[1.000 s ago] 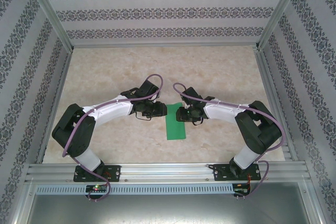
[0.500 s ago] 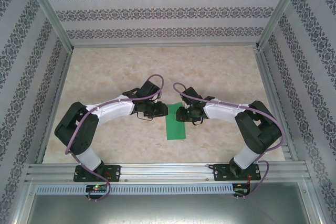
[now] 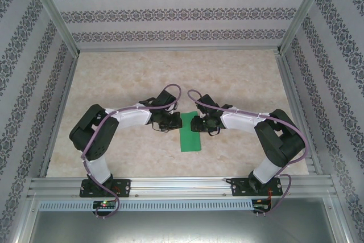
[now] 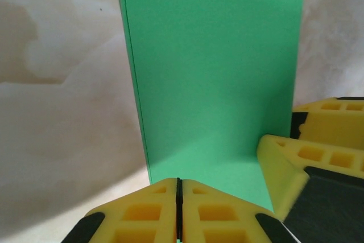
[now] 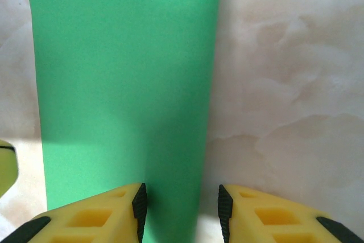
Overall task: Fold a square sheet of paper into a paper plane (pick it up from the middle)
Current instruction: Hold the square sheet of paper at the center of the table.
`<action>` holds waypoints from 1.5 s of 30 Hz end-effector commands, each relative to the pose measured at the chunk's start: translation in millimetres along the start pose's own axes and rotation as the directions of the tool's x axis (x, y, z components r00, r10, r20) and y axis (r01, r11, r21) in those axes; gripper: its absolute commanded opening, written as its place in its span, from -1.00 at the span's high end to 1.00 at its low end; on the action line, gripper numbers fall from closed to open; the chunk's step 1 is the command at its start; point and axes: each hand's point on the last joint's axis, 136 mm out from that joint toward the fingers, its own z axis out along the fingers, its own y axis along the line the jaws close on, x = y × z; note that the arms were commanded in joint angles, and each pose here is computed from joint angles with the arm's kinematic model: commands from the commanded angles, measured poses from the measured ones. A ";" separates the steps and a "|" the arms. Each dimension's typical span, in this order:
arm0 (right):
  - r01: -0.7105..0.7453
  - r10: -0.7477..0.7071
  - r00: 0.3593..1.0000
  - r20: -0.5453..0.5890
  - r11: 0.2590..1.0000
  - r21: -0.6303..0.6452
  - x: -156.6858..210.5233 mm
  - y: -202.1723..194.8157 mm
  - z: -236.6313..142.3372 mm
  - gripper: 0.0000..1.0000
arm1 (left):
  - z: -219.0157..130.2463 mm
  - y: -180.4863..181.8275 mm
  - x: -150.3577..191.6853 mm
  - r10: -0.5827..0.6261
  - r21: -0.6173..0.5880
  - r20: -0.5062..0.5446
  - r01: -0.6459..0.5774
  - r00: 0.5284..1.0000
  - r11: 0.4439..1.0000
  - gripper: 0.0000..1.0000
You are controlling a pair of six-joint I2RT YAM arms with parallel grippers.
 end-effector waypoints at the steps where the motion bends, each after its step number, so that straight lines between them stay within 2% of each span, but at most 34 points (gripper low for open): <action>1: 0.034 -0.034 0.999 -0.005 0.998 -0.054 3.5 14.6 12.6 0.18 | 3.7 -19.9 -4.1 0.023 0.053 0.012 -0.024 1.000 0.998 0.78; 13: 0.033 -0.033 0.999 -0.006 0.998 -0.060 3.6 15.7 13.5 0.18 | 13.7 -19.0 -3.4 0.027 0.051 0.004 -0.027 1.000 0.998 0.79; 28: 0.038 -0.038 0.999 0.008 0.997 -0.069 -1.3 20.1 8.7 0.17 | 27.2 20.6 15.1 0.045 -0.098 -0.065 -0.052 0.997 0.994 0.79; 33: 0.036 -0.034 0.999 0.028 0.997 -0.075 -5.8 22.0 0.2 0.12 | 29.5 32.3 17.2 0.054 -0.150 -0.078 -0.066 0.995 0.986 0.79; 38: 0.046 -0.042 0.998 0.053 0.995 -0.088 -10.7 23.9 -15.1 -0.04 | 34.9 38.3 19.4 0.063 -0.170 -0.095 -0.078 0.993 0.982 0.79; 41: 0.032 -0.025 0.997 0.072 0.995 -0.099 -12.6 19.0 -26.8 -0.07 | 36.7 40.5 20.7 0.065 -0.176 -0.107 -0.083 0.992 0.981 0.79; 45: 0.034 -0.015 0.993 0.114 0.986 -0.166 -17.8 24.9 -47.7 -0.08 | 39.1 42.8 21.6 0.067 -0.182 -0.115 -0.087 0.991 0.979 0.79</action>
